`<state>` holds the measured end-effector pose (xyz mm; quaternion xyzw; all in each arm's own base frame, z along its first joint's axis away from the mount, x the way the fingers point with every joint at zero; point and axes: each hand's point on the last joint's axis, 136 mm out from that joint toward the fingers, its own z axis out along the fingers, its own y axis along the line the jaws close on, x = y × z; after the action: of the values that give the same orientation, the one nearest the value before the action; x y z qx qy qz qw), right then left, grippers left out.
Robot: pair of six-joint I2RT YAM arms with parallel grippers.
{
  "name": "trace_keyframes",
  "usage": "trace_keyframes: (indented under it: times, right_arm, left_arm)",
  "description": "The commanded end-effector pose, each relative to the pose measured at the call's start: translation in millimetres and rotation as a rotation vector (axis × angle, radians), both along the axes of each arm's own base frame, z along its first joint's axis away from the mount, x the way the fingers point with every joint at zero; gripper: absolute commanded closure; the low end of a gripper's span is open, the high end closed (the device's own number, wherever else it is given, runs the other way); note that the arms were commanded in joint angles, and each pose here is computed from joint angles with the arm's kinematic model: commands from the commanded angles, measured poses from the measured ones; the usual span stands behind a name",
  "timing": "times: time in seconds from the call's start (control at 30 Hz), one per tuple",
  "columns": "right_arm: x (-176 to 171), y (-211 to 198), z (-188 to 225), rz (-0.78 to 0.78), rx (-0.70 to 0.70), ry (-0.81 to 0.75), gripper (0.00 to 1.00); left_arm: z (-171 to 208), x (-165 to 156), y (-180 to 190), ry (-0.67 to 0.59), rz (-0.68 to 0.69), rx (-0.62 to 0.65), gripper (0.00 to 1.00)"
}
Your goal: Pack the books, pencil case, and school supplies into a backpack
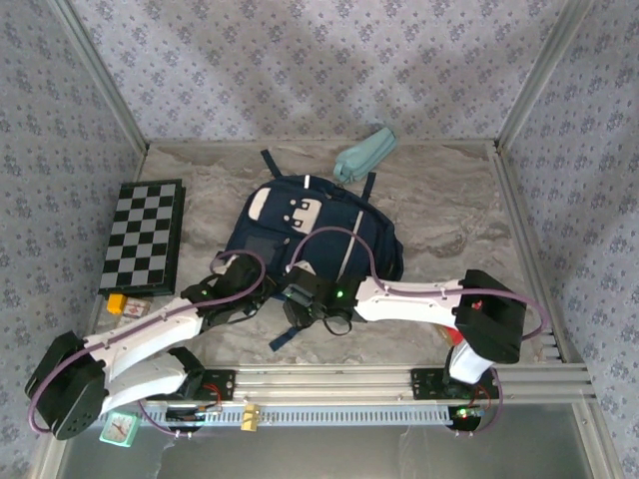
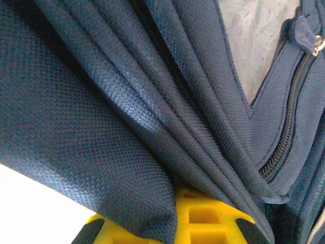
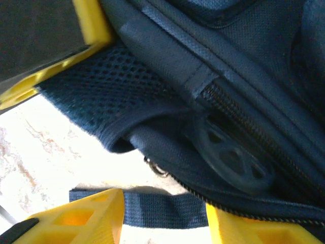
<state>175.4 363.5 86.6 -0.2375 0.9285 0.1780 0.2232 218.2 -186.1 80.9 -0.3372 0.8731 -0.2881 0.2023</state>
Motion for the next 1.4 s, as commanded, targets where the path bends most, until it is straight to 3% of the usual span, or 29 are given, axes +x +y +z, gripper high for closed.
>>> trace_keyframes:
  times: [0.0,0.2,0.27,0.4,0.63,0.9,1.37]
  right_arm:
    - [29.2,1.9,13.8,-0.002,0.031,-0.057,0.52]
    - [62.5,-8.6,17.0,0.089,0.049,-0.066,0.48]
    - [62.4,-7.5,18.5,0.141,0.083,-0.049,0.47]
    - [50.6,-13.2,19.4,0.165,0.018,-0.068,0.47]
    - [28.6,-29.0,5.2,0.002,-0.1,-0.048,0.52]
    - [14.3,-11.2,8.0,-0.101,-0.088,-0.01,0.57]
    - [42.9,-8.9,9.7,-0.286,-0.126,-0.088,0.64]
  left_arm:
    - [39.3,5.7,-30.8,-0.063,-0.034,-0.129,1.0]
    - [37.1,-2.7,-44.8,-0.055,-0.05,-0.138,1.0]
    - [36.6,-1.4,-48.2,-0.054,-0.052,-0.134,1.0]
    - [37.2,2.9,-56.0,-0.057,-0.053,-0.152,1.0]
    - [34.0,5.0,-51.6,-0.056,-0.028,-0.134,1.0]
    - [31.6,4.3,-47.9,-0.052,-0.012,-0.134,1.0]
    - [34.6,4.0,-46.5,-0.065,-0.005,-0.151,1.0]
